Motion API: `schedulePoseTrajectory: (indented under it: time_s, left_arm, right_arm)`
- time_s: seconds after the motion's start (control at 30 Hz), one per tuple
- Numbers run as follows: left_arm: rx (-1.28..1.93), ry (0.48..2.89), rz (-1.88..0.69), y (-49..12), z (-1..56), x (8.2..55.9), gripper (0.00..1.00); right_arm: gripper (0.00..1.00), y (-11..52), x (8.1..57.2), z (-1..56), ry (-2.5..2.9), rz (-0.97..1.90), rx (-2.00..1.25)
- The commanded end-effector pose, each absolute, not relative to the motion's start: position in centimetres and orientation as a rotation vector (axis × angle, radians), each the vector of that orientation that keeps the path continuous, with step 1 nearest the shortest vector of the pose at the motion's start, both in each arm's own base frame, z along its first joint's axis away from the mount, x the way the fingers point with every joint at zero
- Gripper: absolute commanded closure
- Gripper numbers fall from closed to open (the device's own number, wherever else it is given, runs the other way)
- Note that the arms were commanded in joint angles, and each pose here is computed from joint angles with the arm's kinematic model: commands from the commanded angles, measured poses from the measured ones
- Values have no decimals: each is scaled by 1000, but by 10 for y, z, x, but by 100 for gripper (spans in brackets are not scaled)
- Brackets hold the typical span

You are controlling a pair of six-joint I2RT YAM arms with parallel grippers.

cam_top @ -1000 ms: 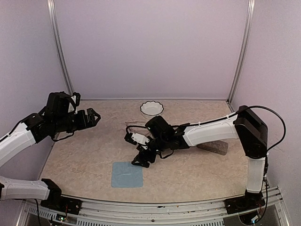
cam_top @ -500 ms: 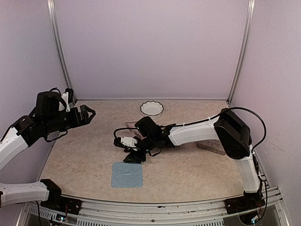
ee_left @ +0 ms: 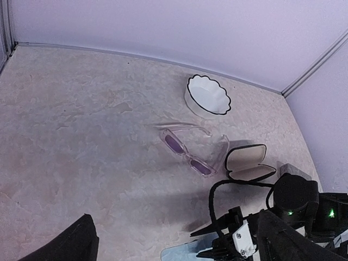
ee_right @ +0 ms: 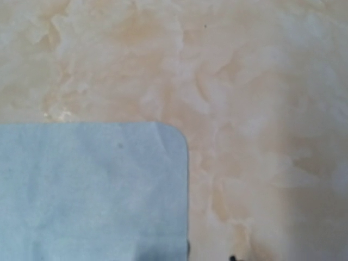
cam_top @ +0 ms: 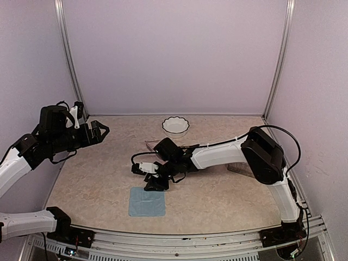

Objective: Organize the sunglasses
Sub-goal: Pick up the corner of the glasses cleaning cloth from the center of the board.

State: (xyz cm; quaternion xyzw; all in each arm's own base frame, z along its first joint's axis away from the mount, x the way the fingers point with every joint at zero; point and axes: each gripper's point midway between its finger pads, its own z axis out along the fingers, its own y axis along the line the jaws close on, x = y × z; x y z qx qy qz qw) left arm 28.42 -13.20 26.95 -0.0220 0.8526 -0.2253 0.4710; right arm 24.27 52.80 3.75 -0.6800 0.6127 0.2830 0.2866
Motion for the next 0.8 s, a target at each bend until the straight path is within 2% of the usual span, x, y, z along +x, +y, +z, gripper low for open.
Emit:
schedulePoseTrajectory:
  time_s: [0.0,0.4,0.77]
  left_arm:
    - [-38,2056,-570,-133,276,285,1]
    - [-39,2052,-580,-134,278,285,1]
    - [-35,2053,-587,-136,278,287,1]
  right_arm:
    - [59,527,240,22,1679,740,-1830]
    - [73,524,239,8,1705,726,-1856]
    - [98,519,240,2,1720,702,-1868]
